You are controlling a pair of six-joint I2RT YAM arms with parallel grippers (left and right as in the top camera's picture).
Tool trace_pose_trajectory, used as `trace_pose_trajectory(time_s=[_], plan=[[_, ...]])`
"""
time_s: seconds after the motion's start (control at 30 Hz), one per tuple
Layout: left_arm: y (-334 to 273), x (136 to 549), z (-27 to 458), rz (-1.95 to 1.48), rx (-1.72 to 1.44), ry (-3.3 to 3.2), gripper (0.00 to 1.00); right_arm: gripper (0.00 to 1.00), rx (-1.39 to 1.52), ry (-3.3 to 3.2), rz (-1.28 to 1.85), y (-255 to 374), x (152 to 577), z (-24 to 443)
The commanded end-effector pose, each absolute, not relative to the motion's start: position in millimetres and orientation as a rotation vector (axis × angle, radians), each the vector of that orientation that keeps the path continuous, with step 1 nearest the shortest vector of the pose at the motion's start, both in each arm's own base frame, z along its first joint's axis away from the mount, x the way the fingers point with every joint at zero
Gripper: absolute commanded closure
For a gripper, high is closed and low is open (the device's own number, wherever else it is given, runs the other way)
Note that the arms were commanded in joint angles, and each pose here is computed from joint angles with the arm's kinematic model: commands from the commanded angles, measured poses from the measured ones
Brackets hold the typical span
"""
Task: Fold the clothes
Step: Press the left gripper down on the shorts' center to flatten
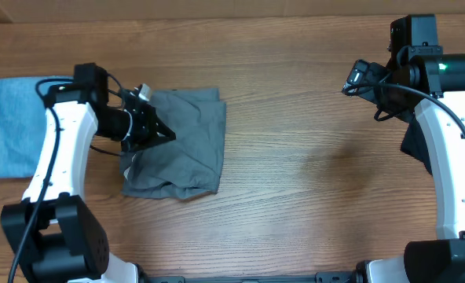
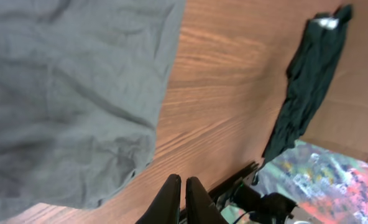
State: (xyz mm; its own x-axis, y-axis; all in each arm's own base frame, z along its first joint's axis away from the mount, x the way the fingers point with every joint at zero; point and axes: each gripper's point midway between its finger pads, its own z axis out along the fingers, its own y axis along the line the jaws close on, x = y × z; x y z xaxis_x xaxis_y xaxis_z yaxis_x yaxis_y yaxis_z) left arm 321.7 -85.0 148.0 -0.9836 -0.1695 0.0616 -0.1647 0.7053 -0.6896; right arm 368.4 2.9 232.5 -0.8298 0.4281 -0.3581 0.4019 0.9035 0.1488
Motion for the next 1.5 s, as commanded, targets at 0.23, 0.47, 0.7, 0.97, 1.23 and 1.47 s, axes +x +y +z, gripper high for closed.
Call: trace_pose_trajectory(time_s=[0.23,0.47,0.7,0.97,1.23,1.47], plan=[[-147.1,285.4,120.0,-1.287,-0.105,3.030,0.92,0.00,0.617,2.678,0.098,2.9,369.5,231.4],[-154.7,275.5,91.2,-1.287,-0.165,3.053,0.95,0.00,0.617,2.678,0.098,2.9,369.5,231.4],[-158.3,254.4,55.1,-1.366,-0.236,3.046,0.96,0.00,0.616,2.677,0.099,2.9,369.6,231.4],[-143.1,236.1,14.2,-1.195,-0.355,3.122,0.96,0.00,0.617,2.678,0.098,2.9,369.5,231.4],[-131.7,231.6,-4.7,-1.056,-0.437,3.151,0.96,0.00,0.617,2.678,0.098,2.9,369.5,231.4],[-130.1,229.9,-16.1,-1.039,-0.493,3.126,0.96,0.00,0.617,2.678,0.098,2.9,369.5,231.4]])
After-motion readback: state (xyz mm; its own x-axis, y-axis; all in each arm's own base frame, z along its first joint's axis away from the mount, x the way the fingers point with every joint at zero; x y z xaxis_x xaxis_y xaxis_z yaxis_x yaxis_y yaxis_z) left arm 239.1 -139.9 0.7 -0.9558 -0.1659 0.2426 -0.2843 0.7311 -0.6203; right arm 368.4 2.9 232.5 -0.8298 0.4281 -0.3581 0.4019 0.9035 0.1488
